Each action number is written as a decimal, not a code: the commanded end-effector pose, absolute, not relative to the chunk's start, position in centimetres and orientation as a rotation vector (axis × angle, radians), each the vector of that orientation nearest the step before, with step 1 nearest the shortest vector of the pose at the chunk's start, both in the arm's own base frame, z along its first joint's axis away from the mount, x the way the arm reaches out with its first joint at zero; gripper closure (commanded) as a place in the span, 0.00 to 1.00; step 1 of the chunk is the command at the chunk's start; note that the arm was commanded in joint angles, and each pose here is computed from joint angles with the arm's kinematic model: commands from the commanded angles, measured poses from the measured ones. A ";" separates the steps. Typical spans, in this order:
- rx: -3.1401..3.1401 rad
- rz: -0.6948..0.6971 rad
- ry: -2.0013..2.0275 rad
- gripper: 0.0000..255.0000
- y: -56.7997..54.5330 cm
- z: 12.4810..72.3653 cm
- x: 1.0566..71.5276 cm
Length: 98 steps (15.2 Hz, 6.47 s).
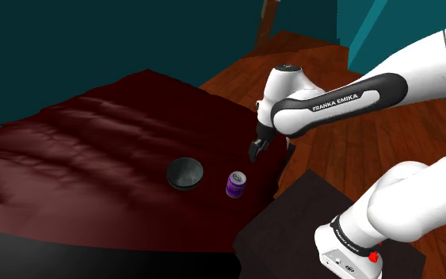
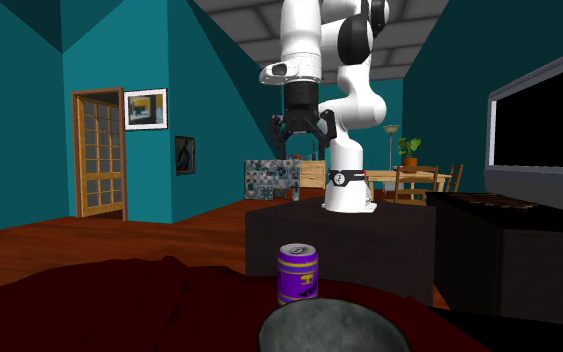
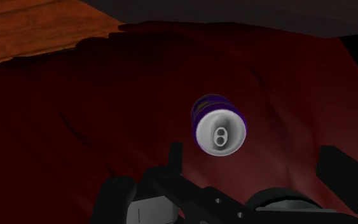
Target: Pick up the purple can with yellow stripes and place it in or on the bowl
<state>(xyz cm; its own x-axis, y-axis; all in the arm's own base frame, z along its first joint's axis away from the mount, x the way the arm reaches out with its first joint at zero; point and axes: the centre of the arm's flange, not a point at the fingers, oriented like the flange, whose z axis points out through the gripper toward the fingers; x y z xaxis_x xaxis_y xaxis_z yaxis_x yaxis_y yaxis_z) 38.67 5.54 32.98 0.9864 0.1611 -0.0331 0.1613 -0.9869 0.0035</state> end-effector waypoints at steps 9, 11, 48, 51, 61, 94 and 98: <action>3.130 -0.001 0.257 0.00 7.1 21.0 43.0; 3.131 0.008 0.258 0.00 7.4 18.6 43.9; 3.132 0.018 0.259 1.00 7.8 16.7 45.0; 3.132 0.018 0.259 1.00 7.8 18.3 45.0; 3.132 0.018 0.259 1.00 7.8 23.6 45.0; 3.132 0.018 0.259 1.00 24.2 30.3 63.2; 3.132 0.018 0.259 1.00 24.2 28.2 63.2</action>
<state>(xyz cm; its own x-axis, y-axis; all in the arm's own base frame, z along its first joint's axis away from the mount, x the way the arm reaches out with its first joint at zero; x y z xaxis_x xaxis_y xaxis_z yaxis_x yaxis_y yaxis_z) 63.03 24.21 28.56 0.9864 0.1638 0.0101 0.1638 -0.9865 -0.0003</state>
